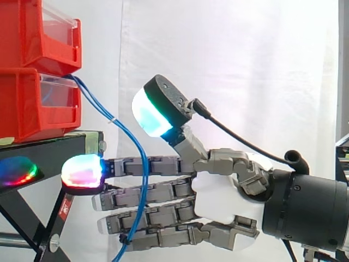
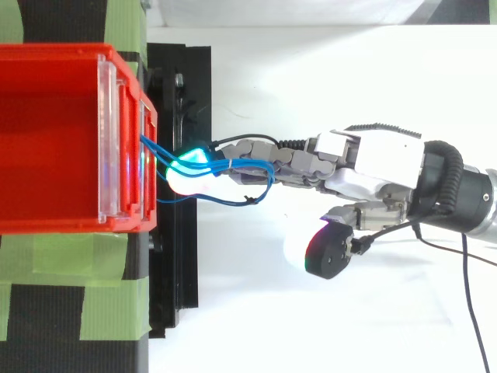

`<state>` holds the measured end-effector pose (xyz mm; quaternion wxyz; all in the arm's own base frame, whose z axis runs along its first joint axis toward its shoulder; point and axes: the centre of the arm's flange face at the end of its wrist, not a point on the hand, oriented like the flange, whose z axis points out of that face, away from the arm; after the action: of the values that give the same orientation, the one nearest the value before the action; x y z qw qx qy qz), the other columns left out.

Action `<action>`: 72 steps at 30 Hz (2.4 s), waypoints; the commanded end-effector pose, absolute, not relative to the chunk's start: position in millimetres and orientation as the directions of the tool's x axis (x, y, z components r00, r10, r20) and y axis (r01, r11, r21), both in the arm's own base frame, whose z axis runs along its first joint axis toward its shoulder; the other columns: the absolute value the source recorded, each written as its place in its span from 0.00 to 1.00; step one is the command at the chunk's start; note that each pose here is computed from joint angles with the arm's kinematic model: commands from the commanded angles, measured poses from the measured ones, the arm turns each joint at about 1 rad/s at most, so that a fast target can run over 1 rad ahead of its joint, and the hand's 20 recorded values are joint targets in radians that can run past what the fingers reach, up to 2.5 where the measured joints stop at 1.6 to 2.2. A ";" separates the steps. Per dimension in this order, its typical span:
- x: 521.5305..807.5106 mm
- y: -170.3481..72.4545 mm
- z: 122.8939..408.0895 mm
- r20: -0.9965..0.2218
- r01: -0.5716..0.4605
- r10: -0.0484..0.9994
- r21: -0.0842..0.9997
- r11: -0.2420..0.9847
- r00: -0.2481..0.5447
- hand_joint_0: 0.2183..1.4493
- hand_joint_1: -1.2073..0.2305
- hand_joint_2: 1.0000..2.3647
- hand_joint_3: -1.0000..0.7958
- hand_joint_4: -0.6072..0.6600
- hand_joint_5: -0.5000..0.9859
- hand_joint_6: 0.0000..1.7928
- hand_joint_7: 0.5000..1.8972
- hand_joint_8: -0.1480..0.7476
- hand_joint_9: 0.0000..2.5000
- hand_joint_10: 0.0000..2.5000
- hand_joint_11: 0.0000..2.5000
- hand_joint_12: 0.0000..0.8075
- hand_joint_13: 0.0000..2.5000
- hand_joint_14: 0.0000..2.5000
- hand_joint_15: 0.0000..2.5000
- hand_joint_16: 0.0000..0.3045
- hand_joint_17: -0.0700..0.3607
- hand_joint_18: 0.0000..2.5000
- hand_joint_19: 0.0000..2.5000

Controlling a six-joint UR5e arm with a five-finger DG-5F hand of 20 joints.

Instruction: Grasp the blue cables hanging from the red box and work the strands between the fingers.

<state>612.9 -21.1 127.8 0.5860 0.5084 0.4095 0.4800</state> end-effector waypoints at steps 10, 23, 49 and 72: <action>612.9 -21.1 127.9 0.010 -0.147 0.979 0.989 0.021 0.204 0.31 0.49 0.00 0.00 0.62 0.10 0.00 0.11 0.56 0.09 0.00 0.07 0.57 0.03 0.00 0.11 0.28 0.60 0.02 0.09; 612.9 -21.1 127.9 0.008 -0.146 0.979 0.989 0.022 0.204 0.32 0.47 0.00 0.00 0.65 0.14 0.00 0.09 0.62 0.19 0.00 0.14 0.62 0.17 0.01 0.16 0.25 0.57 0.15 0.08; 612.5 -21.1 127.5 0.006 -0.142 0.979 0.990 0.023 0.202 0.35 0.46 0.00 0.00 0.67 0.18 0.00 0.11 0.68 0.27 0.01 0.22 0.62 0.29 0.01 0.23 0.23 0.52 0.27 0.15; 613.1 -20.9 127.1 0.006 -0.142 0.979 0.990 0.023 0.202 0.36 0.47 0.00 0.00 0.69 0.21 0.00 0.12 0.68 0.36 0.01 0.38 0.62 0.44 0.01 0.41 0.22 0.51 0.37 0.25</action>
<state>613.0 -20.9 127.7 0.5853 0.5085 0.4111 0.4794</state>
